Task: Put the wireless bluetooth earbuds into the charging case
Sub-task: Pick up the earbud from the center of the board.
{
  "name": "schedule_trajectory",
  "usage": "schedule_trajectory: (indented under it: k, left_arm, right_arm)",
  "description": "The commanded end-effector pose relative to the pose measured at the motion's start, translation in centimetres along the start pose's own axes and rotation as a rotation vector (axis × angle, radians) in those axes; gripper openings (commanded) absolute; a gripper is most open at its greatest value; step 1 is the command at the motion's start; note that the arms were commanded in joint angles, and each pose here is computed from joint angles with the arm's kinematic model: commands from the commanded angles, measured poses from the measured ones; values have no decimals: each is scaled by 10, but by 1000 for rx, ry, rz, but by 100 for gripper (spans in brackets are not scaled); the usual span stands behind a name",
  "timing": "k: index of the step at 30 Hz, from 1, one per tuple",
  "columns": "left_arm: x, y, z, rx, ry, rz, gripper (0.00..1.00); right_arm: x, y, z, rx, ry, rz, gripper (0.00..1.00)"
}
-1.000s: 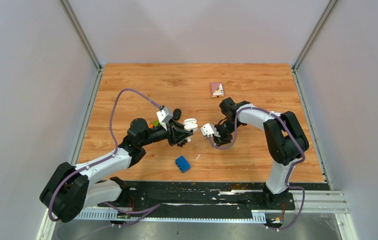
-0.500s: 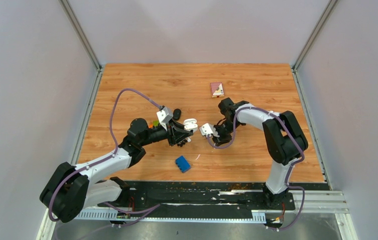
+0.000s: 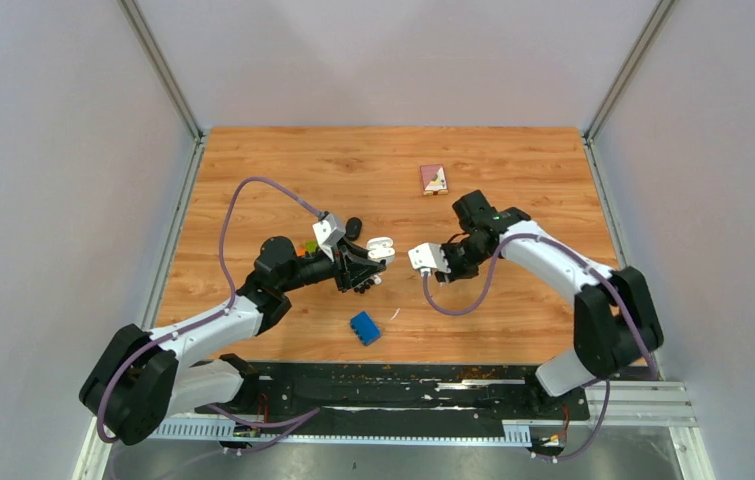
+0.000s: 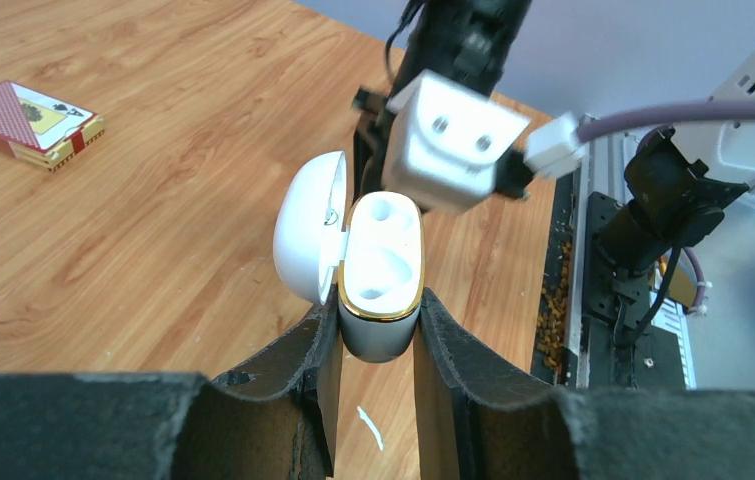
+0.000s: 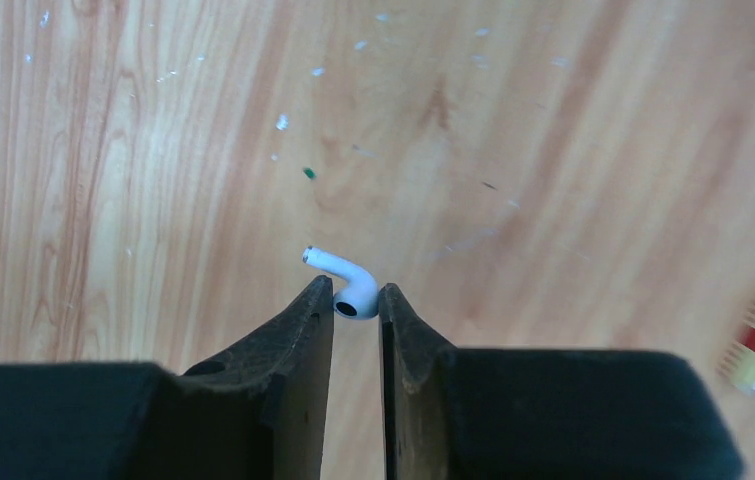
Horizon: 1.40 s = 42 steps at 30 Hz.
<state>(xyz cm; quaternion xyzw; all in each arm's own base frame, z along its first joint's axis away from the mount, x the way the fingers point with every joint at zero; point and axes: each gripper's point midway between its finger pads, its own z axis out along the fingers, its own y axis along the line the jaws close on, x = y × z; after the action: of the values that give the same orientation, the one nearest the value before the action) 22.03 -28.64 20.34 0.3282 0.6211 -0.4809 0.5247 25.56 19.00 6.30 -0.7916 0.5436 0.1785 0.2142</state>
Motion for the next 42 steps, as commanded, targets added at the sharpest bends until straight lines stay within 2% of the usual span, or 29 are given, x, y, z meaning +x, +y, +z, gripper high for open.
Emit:
schedule_trajectory:
  k: [1, 7, 11, 16, 20, 32, 39, 42]
  left_arm:
    - [-25, -3, 6, 24, -59, 38, 1]
    - [-26, -3, 7, 24, -61, 32, 1]
    - [-27, -3, 7, 23, -65, 35, 1]
    - [-28, -5, 7, 27, -53, 45, 1]
    - [-29, -7, 7, 34, -53, 54, 1]
    - [-35, -18, 5, 81, -71, 59, 1]
    - [-40, -23, 3, 98, -84, 72, 1]
    - [-43, -25, 2, 102, -91, 82, 1]
  right_arm:
    - [-25, -24, -55, 177, 21, -54, 9]
    - [-65, -43, -118, 363, 32, -140, 9]
    - [-102, -42, -151, 475, 69, -290, 9]
    - [-148, -31, -171, 580, 115, -476, 9]
    - [-160, -35, -174, 661, 174, -535, 10]
    - [-196, -51, -163, 761, 160, -651, 11]
    - [-208, -45, -155, 767, 85, -672, 11]
    - [-215, -38, -158, 807, 21, -732, 11]
